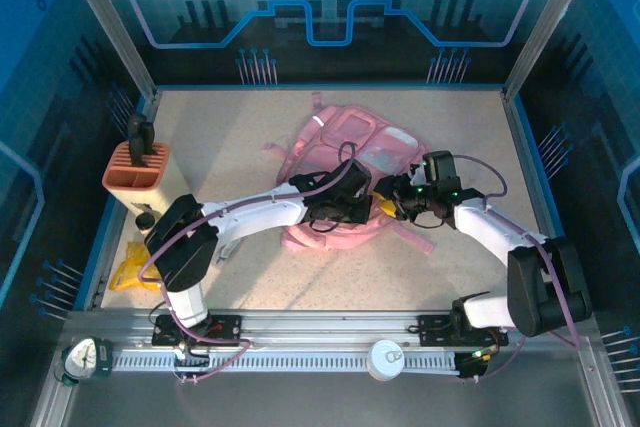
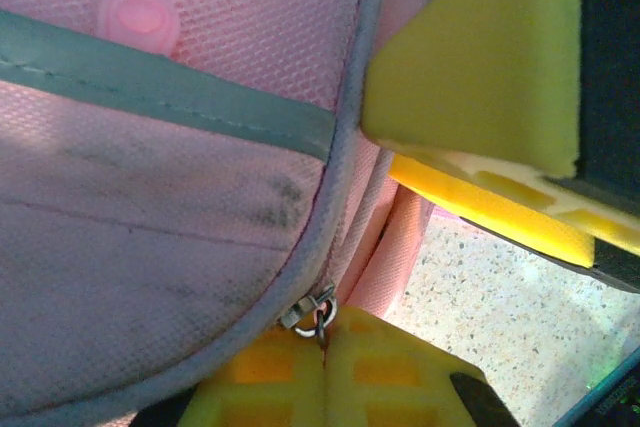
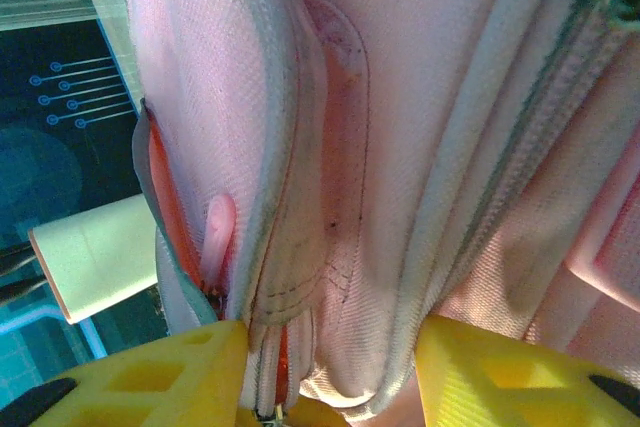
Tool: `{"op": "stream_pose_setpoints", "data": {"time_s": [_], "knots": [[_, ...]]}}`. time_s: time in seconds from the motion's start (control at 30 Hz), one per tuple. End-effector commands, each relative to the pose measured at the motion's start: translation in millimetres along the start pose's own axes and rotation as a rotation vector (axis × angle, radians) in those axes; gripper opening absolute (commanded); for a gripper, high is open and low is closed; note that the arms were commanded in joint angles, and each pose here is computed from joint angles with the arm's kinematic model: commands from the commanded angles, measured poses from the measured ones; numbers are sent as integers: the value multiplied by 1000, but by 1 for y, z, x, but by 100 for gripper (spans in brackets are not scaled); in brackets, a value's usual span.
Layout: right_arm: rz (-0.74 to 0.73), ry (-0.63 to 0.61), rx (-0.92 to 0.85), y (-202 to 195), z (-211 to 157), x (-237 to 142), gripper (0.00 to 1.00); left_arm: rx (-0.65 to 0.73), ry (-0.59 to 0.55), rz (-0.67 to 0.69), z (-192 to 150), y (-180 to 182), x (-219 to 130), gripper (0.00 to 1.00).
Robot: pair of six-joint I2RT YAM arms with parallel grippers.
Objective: Pack the student bag
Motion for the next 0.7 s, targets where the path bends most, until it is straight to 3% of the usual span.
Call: {"op": "stream_pose_setpoints", "data": {"time_s": [0.0,0.37,0.67], "knots": [[76,-17,-39,21,1,2,48,85,71,-86,-9,-23,-6,0],[-17,-47,-47,26,-8,-26,54,104,54,-38,-6,-20,-9,0],[41,-10,16,25,-4,8,43,92,57,-53,-5,-22,-7,0]]}}
Point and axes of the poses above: each hand's point on the last joint's axis, 136 mm out from that joint toward the fingers, its own x axis out along the fingers, its own y axis along the line the jaws close on, z = x × y, the point moved 7 cm from there along -x, back along the fingers, and after that the axes turned 9 degrees about -x, right-handed, at the moved point
